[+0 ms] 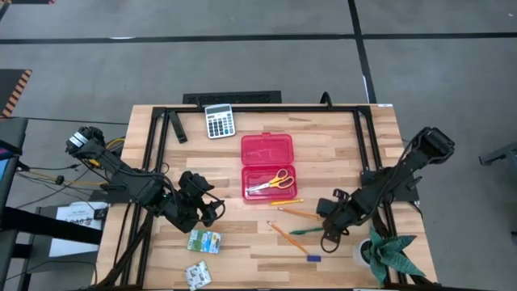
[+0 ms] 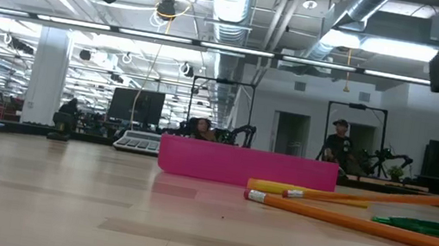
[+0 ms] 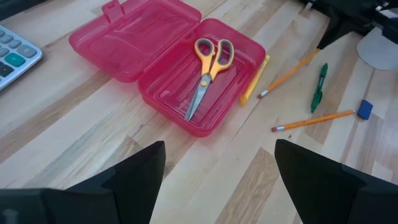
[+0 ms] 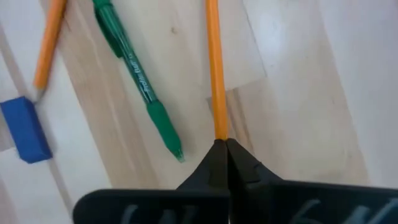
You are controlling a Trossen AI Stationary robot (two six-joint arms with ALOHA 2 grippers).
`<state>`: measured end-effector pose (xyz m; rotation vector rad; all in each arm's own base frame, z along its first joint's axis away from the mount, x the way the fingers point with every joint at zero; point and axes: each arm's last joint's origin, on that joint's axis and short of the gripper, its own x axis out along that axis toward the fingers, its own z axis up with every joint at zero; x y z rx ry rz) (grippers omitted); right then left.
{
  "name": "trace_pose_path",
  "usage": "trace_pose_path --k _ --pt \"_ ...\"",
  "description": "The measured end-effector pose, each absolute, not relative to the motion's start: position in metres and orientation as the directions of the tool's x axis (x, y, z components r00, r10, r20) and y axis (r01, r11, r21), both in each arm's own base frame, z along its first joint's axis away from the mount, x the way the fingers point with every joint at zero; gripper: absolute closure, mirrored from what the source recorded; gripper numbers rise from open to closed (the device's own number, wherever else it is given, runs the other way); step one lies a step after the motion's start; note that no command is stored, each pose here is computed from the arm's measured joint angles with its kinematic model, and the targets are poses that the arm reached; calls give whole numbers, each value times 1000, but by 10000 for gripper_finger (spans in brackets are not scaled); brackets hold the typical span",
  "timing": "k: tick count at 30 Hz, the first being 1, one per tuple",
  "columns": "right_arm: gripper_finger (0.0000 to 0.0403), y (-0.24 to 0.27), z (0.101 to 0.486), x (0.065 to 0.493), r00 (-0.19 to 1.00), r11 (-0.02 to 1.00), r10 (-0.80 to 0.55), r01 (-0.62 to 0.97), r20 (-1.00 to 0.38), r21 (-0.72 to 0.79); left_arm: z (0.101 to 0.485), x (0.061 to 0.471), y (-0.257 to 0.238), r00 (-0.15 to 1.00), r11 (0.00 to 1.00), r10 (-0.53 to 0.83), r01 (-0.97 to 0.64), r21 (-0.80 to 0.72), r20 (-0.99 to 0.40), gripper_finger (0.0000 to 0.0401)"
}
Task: Pack school essentials
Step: Put the right orange pencil into the red supply box
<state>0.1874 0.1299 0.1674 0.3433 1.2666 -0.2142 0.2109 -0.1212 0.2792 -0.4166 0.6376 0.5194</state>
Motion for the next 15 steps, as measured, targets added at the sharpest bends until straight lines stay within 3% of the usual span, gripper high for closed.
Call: trace_pose_path --k 15 --pt "403 117 201 180 447 912 53 344 -893 226 279 211 -121 686 794 330 -574 -203 -648 104"
